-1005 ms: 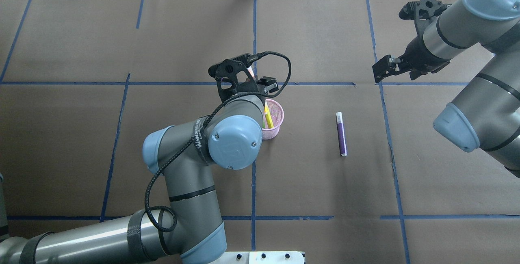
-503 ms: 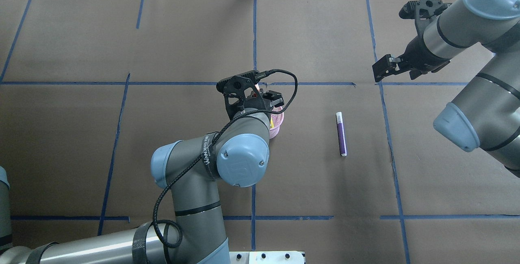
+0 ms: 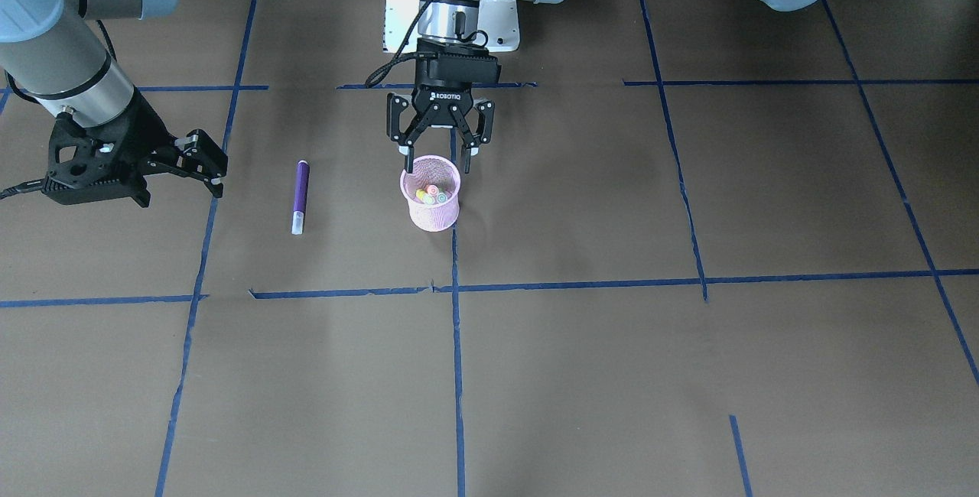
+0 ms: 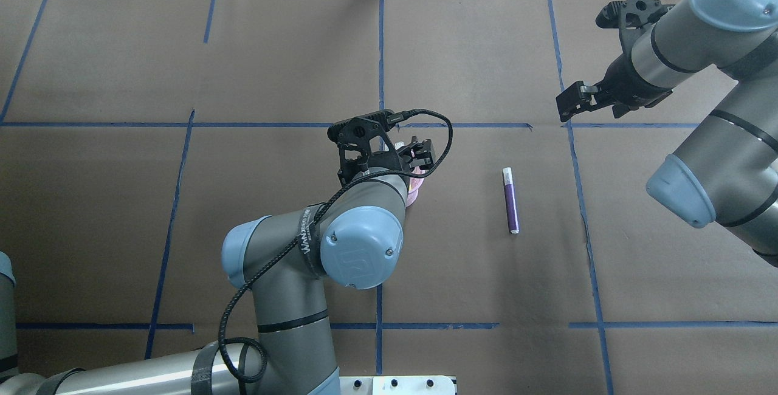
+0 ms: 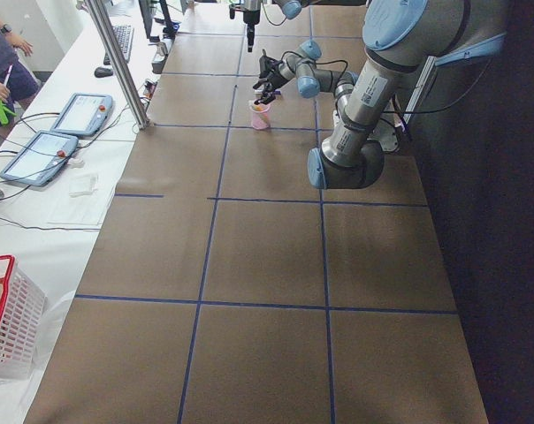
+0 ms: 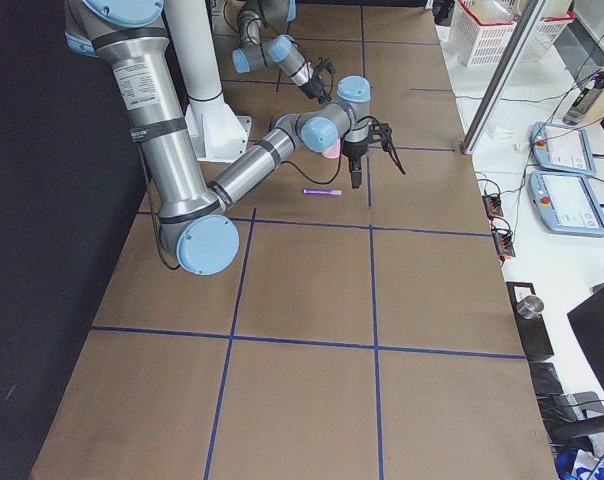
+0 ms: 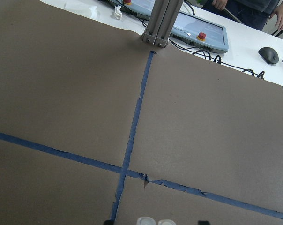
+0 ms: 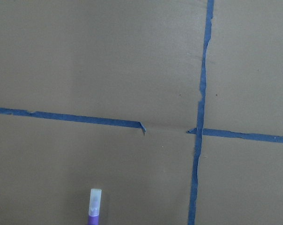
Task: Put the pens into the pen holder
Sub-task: 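Lower the orange marker into the cup and open the left gripper, then grasp the purple marker with the right gripper while the left gripper withdraws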
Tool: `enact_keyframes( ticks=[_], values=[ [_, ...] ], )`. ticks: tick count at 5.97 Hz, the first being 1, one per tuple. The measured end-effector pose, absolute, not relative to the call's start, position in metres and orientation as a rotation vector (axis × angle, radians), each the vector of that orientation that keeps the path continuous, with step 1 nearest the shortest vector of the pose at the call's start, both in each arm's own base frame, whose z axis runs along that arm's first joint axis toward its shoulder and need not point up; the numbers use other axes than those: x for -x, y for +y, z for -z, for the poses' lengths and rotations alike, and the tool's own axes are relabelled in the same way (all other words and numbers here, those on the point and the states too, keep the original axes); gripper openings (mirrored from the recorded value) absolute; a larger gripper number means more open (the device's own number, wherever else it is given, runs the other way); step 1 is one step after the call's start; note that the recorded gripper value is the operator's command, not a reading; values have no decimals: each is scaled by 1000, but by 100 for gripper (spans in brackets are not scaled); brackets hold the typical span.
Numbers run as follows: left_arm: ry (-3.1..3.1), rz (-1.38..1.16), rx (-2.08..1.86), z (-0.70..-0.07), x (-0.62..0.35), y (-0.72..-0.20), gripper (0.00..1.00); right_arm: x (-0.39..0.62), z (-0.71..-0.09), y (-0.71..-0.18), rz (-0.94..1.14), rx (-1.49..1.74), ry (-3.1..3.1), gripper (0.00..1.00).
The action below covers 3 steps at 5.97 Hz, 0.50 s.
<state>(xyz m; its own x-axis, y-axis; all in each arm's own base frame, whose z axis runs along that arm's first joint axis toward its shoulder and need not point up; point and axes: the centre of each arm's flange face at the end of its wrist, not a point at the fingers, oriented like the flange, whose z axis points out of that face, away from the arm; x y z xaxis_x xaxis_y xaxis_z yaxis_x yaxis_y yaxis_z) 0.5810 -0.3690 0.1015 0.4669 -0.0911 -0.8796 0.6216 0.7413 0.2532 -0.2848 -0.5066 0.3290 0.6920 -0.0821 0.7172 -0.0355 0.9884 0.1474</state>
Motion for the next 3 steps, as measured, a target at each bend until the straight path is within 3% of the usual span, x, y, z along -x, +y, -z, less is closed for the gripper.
enact_keyframes(
  ticks=[3],
  values=[
    [907, 157, -337, -120, -487, -404, 100, 324, -330, -492, -3, -127, -782, 98]
  ],
)
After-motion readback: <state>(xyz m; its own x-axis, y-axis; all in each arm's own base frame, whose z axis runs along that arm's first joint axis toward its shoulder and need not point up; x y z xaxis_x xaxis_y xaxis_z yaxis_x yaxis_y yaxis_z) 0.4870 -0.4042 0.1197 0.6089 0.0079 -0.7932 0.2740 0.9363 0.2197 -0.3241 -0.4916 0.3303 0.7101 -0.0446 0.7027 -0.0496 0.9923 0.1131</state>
